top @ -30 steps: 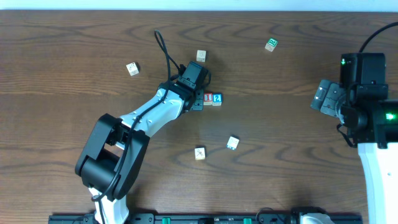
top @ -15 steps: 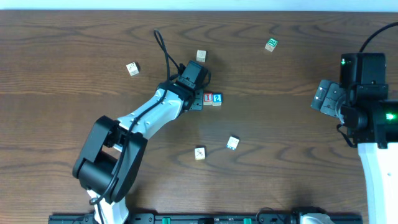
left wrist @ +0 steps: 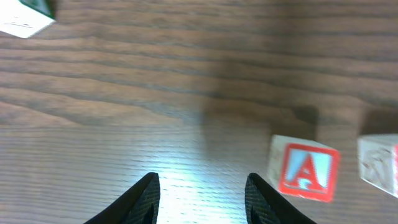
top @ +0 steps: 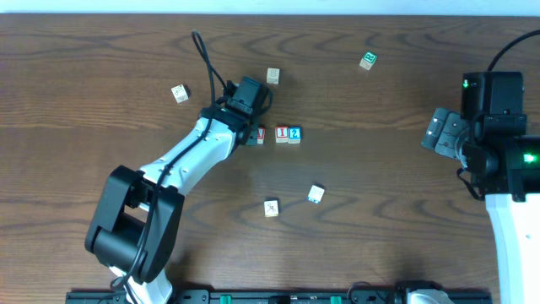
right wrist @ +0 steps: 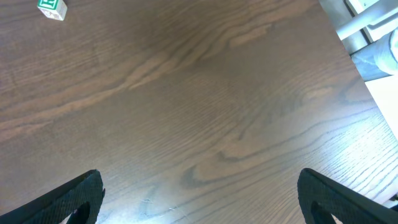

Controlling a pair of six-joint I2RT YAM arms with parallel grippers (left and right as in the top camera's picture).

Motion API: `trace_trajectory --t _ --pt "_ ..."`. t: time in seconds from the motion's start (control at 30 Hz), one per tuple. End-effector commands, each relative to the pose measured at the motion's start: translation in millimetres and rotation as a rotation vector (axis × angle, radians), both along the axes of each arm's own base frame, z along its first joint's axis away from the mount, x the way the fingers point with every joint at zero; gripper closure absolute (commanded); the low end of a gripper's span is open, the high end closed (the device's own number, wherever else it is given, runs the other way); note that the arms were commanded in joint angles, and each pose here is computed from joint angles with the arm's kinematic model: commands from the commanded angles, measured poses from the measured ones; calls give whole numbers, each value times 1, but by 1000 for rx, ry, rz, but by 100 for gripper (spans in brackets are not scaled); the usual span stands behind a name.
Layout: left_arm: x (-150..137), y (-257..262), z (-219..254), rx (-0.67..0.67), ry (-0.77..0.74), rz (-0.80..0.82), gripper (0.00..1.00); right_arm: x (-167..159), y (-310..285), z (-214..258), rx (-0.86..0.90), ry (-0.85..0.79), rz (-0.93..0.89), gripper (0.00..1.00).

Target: Spell out Ai2

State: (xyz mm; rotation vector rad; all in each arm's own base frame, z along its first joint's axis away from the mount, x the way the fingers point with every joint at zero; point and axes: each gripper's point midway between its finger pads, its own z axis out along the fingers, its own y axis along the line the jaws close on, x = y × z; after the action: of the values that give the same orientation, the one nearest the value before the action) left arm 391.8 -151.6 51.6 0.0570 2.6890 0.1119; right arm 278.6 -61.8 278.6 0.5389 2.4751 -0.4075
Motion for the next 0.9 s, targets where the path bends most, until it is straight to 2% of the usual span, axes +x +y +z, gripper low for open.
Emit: trace_trajectory --t 0.0,0.37,0.87 --pt "7 10 11 26 -40 20 54 -1 -4 0 -18 8 -4 1" --pt "8 2 2 -19 -51 4 55 -1 -4 0 -18 8 -4 1" --pt "-14 -7 -21 -25 -1 -25 54 -1 -4 0 -18 8 -4 1"
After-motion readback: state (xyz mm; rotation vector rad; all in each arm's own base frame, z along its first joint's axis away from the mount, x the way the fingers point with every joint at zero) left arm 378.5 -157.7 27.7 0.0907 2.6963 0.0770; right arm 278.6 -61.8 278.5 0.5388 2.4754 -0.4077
